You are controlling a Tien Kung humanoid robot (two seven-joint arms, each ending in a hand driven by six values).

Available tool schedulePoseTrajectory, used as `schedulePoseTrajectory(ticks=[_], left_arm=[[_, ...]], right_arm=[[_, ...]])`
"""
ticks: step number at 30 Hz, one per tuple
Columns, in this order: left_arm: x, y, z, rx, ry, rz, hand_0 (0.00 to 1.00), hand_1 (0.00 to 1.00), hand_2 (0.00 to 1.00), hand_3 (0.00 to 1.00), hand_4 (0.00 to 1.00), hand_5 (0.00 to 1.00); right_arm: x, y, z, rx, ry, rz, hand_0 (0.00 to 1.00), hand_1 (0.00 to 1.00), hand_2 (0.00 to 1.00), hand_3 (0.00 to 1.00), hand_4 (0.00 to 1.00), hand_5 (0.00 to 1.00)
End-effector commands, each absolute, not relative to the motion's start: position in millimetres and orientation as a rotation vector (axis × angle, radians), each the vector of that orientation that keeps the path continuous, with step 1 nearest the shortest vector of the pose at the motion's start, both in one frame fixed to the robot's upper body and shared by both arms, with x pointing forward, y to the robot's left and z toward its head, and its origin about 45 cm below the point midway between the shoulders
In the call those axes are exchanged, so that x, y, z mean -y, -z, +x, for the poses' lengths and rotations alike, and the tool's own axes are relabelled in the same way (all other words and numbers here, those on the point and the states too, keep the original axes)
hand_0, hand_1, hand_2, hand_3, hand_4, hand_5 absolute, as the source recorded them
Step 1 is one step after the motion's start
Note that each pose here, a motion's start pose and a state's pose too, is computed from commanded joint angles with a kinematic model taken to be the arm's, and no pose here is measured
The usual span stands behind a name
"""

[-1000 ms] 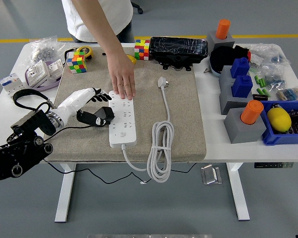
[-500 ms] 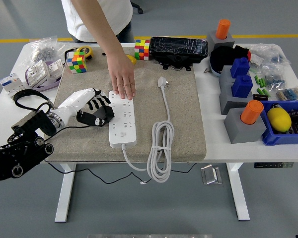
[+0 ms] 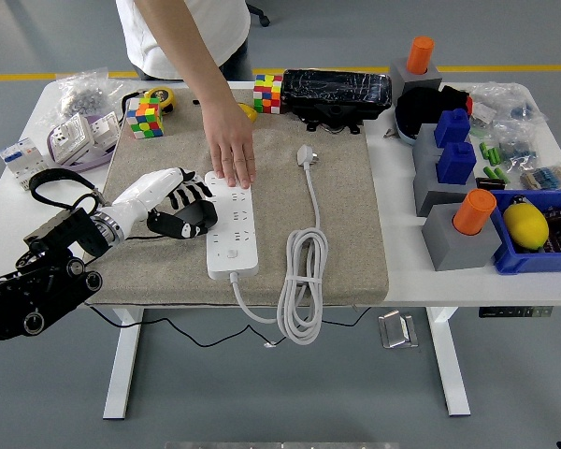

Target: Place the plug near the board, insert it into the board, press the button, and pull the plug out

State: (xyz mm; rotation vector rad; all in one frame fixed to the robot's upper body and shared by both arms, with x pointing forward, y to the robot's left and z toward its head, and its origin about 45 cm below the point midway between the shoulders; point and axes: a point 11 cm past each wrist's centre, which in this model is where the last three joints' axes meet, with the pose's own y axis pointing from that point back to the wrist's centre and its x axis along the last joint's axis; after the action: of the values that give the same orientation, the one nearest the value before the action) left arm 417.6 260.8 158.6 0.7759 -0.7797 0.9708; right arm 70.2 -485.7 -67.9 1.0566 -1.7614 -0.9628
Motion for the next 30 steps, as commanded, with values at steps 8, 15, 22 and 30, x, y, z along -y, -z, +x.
schedulePoseTrajectory(ticks=[8, 15, 22, 30], left_arm=[[-258.0, -162.4, 421.2, 0.794, -0.973, 0.769, 0.436, 0.505, 0.521, 0.584, 0.715, 0.002], [-257.6, -162.6, 422.7, 0.79, -0.975, 0.771, 0.452, 0.511, 0.531, 0.587, 0.7, 0.002], [-260.5, -160.7, 423.2, 0.769, -0.976, 0.779, 0.511, 0.529, 0.55, 0.601, 0.656, 0.002], [-262.1, -160.5, 424.1, 0.743, -0.974, 0.776, 0.583, 0.569, 0.592, 0.602, 0.701, 0.002]], right_arm=[[486.0, 67.5, 71.5, 1.765, 0.962, 1.057, 0.587, 0.666, 0.638, 0.566, 0.978, 0.581], [485.6, 67.6, 71.9, 1.765, 0.963, 1.058, 0.587, 0.666, 0.638, 0.566, 0.978, 0.581], [485.1, 67.5, 72.8, 1.764, 0.962, 1.062, 0.587, 0.666, 0.637, 0.566, 0.977, 0.582], [483.9, 67.4, 75.1, 1.767, 0.962, 1.068, 0.587, 0.666, 0.638, 0.566, 0.977, 0.583]])
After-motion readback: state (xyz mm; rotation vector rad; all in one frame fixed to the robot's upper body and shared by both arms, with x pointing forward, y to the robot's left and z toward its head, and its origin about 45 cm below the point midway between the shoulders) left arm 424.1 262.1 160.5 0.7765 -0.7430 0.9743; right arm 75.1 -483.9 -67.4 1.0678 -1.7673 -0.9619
